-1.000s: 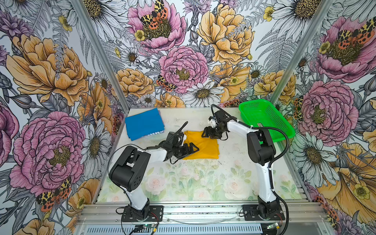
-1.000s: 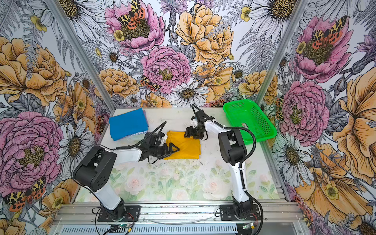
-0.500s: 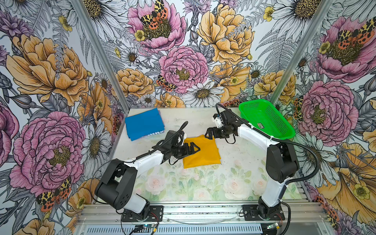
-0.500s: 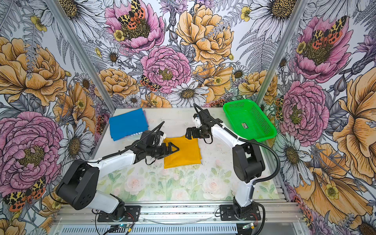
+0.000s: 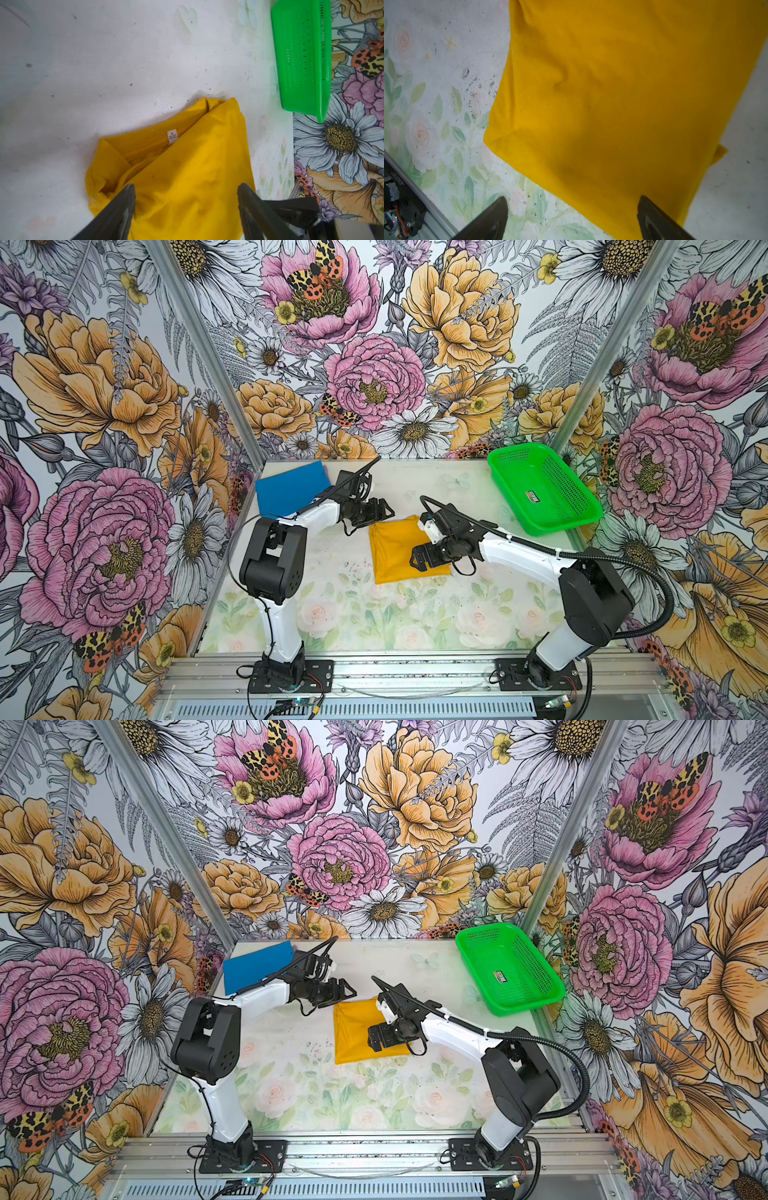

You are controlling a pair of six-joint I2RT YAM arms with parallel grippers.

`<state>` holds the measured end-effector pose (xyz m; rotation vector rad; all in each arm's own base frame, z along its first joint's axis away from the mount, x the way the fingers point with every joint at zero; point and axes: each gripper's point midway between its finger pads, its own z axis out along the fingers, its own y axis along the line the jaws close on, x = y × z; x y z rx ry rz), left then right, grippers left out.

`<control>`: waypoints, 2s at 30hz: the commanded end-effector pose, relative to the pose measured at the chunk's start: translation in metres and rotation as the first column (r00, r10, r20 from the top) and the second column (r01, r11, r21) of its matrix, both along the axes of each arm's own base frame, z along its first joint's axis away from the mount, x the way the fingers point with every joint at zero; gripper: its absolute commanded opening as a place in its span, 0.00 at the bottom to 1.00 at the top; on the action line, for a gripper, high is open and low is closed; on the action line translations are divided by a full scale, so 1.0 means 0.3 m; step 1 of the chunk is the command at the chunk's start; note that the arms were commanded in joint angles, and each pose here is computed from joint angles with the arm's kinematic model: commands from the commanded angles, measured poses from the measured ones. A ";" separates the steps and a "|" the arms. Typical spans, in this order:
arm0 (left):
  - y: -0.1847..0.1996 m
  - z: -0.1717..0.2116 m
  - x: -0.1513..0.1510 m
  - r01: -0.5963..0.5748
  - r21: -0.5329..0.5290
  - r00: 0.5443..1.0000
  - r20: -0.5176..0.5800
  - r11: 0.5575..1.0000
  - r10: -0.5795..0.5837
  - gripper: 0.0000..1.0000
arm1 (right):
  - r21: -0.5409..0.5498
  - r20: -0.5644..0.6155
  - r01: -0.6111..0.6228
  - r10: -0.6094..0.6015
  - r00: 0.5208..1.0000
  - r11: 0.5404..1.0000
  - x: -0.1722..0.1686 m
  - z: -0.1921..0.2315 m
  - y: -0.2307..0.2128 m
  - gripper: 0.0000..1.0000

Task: Fold and stack the t-shirts

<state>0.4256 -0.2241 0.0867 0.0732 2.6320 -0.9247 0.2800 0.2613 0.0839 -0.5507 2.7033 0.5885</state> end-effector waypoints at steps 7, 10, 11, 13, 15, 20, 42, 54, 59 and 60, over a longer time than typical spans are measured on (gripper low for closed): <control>0.065 -0.048 -0.022 0.039 0.171 0.999 -0.009 0.984 -0.038 0.60 | 0.070 0.126 -0.053 0.044 0.991 0.996 -0.042 0.102 0.065 0.97; 0.077 -0.055 -0.022 0.031 0.190 1.000 -0.008 0.981 -0.030 0.50 | 0.087 0.167 -0.131 0.115 0.979 0.988 -0.070 0.134 0.130 0.97; 0.080 -0.061 -0.022 0.030 0.194 1.000 -0.010 0.980 -0.029 0.48 | 0.094 0.172 -0.160 0.142 0.975 0.983 -0.081 0.137 0.155 0.96; 0.088 -0.062 -0.014 0.022 0.195 1.000 -0.010 0.980 -0.021 0.39 | 0.098 0.184 -0.225 0.205 0.961 0.969 -0.117 0.138 0.218 0.96; 0.095 -0.062 -0.007 0.017 0.197 1.000 -0.008 0.980 -0.015 0.29 | 0.092 0.196 -0.294 0.272 0.942 0.951 -0.153 0.130 0.282 0.96; 0.115 -0.066 0.018 -0.001 0.192 1.000 -0.010 0.981 0.003 0.04 | 0.096 0.230 -0.402 0.373 0.899 0.910 -0.196 0.086 0.425 0.95; 0.126 -0.097 0.065 -0.005 0.115 0.999 -0.042 0.993 0.010 0.00 | -0.093 0.255 -0.152 0.172 0.952 0.984 -0.089 -0.131 0.473 0.40; 0.210 -0.144 0.090 -0.075 0.105 0.993 -0.087 0.992 0.084 0.00 | -0.170 0.195 -0.175 0.207 0.959 0.970 -0.243 -0.187 0.405 0.00; 0.250 -0.166 0.079 -0.108 0.104 0.987 -0.105 0.989 0.119 0.00 | -0.183 0.179 -0.199 0.231 0.956 0.963 -0.288 -0.206 0.387 0.00; 0.249 -0.166 0.075 -0.109 0.097 0.987 -0.105 0.989 0.119 0.00 | -0.181 0.176 -0.204 0.235 0.956 0.962 -0.291 -0.207 0.388 0.00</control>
